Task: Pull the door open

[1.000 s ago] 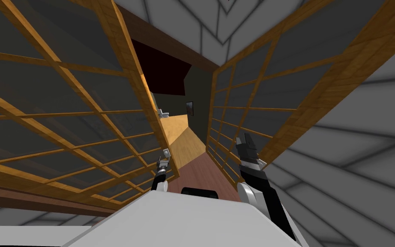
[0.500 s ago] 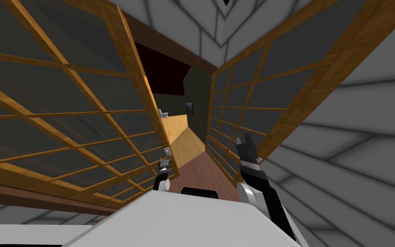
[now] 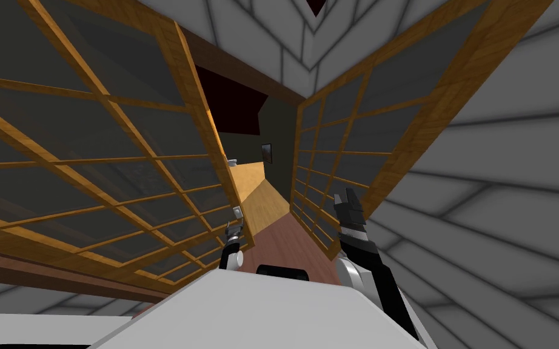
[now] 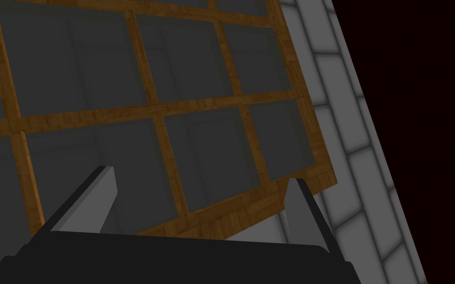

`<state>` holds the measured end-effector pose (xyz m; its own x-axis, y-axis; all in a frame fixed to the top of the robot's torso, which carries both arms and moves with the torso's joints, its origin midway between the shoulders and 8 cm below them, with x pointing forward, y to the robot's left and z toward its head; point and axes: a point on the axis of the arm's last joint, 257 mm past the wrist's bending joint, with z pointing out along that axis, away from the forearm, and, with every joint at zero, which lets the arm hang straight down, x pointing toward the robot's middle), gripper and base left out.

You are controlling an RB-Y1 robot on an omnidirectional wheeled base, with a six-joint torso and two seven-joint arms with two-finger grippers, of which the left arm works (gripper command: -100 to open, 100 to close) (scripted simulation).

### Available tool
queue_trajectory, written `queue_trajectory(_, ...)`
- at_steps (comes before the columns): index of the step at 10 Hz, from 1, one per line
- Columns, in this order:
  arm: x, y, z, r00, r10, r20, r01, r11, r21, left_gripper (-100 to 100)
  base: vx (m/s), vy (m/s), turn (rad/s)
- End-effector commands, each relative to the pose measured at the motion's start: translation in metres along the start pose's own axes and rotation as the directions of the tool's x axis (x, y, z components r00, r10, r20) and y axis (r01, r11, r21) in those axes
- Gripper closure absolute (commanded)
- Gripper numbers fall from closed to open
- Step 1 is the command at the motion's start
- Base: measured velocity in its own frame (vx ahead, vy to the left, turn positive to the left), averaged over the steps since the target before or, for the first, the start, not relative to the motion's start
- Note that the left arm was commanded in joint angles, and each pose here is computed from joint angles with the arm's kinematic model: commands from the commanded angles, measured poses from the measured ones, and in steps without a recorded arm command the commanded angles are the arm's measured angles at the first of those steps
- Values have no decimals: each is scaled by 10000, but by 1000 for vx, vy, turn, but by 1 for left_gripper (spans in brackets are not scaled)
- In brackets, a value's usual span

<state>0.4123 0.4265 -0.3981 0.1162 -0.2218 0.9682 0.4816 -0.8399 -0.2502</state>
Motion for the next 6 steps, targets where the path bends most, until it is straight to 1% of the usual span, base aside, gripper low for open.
queue_trajectory(1, 2, 21, 0, 9991, -435, 21, 435, 9991, 21, -100, -59, 3, -10)
queue_trajectory(3, 17, 72, 3, 9913, -1313, 55, 1313, 9913, 90, -100, -56, 11, -27)
queue_trajectory(6, 33, 127, 6, 9757, -2189, 83, 2188, 9756, 166, -100, -75, 12, -26)
